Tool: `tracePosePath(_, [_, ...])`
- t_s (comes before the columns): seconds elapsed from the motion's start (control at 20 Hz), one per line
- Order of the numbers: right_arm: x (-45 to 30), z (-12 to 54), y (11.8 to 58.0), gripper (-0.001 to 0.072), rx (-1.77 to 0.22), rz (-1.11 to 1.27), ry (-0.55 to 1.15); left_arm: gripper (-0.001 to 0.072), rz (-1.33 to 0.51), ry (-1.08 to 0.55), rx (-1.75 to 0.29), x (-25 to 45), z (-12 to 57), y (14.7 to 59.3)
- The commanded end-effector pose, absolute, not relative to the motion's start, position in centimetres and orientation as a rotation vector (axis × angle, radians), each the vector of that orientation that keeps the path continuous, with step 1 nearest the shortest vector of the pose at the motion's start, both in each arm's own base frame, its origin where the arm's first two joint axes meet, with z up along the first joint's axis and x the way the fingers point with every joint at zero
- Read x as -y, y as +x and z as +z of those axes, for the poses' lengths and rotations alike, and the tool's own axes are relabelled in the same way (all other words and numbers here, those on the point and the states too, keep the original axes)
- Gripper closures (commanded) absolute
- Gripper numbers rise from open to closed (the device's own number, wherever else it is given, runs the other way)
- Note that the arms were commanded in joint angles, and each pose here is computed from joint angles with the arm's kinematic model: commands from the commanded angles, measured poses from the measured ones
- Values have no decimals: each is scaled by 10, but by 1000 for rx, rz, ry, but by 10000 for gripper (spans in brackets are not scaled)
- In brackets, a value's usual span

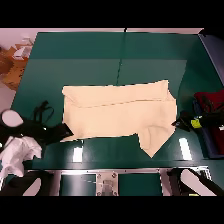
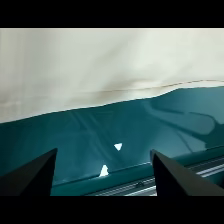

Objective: Fold the shirts.

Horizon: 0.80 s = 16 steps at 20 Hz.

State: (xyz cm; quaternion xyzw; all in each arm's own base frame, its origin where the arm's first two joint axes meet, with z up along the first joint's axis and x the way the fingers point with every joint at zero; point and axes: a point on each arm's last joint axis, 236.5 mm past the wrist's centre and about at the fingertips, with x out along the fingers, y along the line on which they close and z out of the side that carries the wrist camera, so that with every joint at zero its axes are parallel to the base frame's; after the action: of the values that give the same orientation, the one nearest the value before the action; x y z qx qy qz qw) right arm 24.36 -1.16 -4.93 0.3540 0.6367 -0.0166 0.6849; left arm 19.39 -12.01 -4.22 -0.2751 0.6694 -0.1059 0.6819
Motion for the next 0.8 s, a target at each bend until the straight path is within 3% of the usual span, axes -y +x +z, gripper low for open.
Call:
tracePosePath(0.0, [8,-63,231,557,-1392,-96,815,54,-194,-852,-1396,146,-74,187])
tracePosePath(0.3, [16,-69,243,559,-1328,-131,818,55,-56,-946,-1168,144,-95,223])
tracePosePath(0.5, [20,-68,248,554,-1299,-146,819,70,47,-992,-1138,138,-113,237])
tracePosePath(0.55, [20,-68,249,509,-1296,-153,825,292,67,-1011,-1125,138,-117,241])
tracePosePath(0.6, [21,-68,249,447,-1297,-160,832,453,73,-1007,-1112,138,-118,244])
tracePosePath(0.65, [21,-68,249,394,-1297,-160,831,478,57,-987,-1100,139,-115,248])
tracePosePath(0.7, [21,-69,248,375,-1299,-162,831,654,37,-972,-1091,140,-111,252])
tracePosePath(0.75, [22,-70,245,375,-1315,-179,837,684,14,-954,-1085,143,-106,256])
